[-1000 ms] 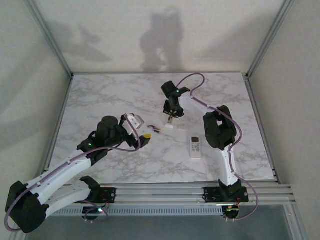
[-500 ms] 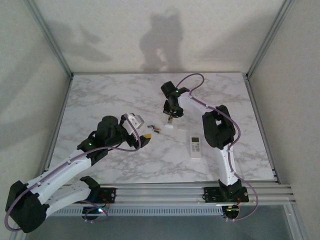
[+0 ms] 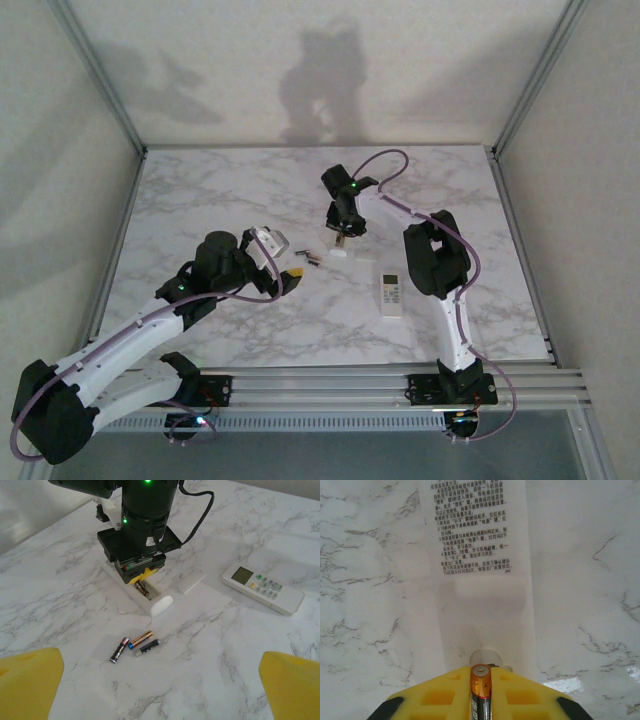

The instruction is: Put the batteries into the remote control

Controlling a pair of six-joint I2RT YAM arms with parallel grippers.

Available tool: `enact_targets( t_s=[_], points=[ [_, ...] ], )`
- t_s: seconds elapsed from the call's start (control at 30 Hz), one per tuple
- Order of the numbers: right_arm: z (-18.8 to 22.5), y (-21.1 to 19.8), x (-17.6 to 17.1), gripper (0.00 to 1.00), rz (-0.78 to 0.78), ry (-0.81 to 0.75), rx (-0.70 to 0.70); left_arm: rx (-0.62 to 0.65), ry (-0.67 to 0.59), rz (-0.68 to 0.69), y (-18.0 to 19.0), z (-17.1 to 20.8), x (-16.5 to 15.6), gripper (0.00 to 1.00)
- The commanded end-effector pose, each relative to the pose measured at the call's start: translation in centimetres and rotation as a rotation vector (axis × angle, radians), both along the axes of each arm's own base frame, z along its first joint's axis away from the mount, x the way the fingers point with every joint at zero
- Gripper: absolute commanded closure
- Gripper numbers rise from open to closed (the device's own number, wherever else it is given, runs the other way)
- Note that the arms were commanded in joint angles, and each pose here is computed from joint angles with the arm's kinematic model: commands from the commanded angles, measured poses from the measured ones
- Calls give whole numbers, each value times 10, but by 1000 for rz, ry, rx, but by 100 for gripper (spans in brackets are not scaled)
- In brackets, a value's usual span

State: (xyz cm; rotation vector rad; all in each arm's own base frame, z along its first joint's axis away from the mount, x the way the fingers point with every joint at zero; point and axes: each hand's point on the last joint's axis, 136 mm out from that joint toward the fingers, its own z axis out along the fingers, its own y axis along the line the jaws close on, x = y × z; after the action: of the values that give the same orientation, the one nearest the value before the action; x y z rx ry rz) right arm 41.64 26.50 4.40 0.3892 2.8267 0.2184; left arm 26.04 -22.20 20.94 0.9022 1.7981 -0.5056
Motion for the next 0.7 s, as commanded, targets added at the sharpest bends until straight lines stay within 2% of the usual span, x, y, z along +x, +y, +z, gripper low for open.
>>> enact_targets(
  t_s=[0.0, 0.4, 0.67],
  points=[
    [-11, -3, -20, 85, -9, 71, -13, -8, -10, -2, -1, 11, 2, 1],
    [-1, -1, -28, 80, 12, 60, -8, -10, -8, -4, -1, 11, 2, 1],
    [28, -1, -20, 77, 22, 12, 3, -10, -7, -6, -2, 11, 1, 1]
  ],
)
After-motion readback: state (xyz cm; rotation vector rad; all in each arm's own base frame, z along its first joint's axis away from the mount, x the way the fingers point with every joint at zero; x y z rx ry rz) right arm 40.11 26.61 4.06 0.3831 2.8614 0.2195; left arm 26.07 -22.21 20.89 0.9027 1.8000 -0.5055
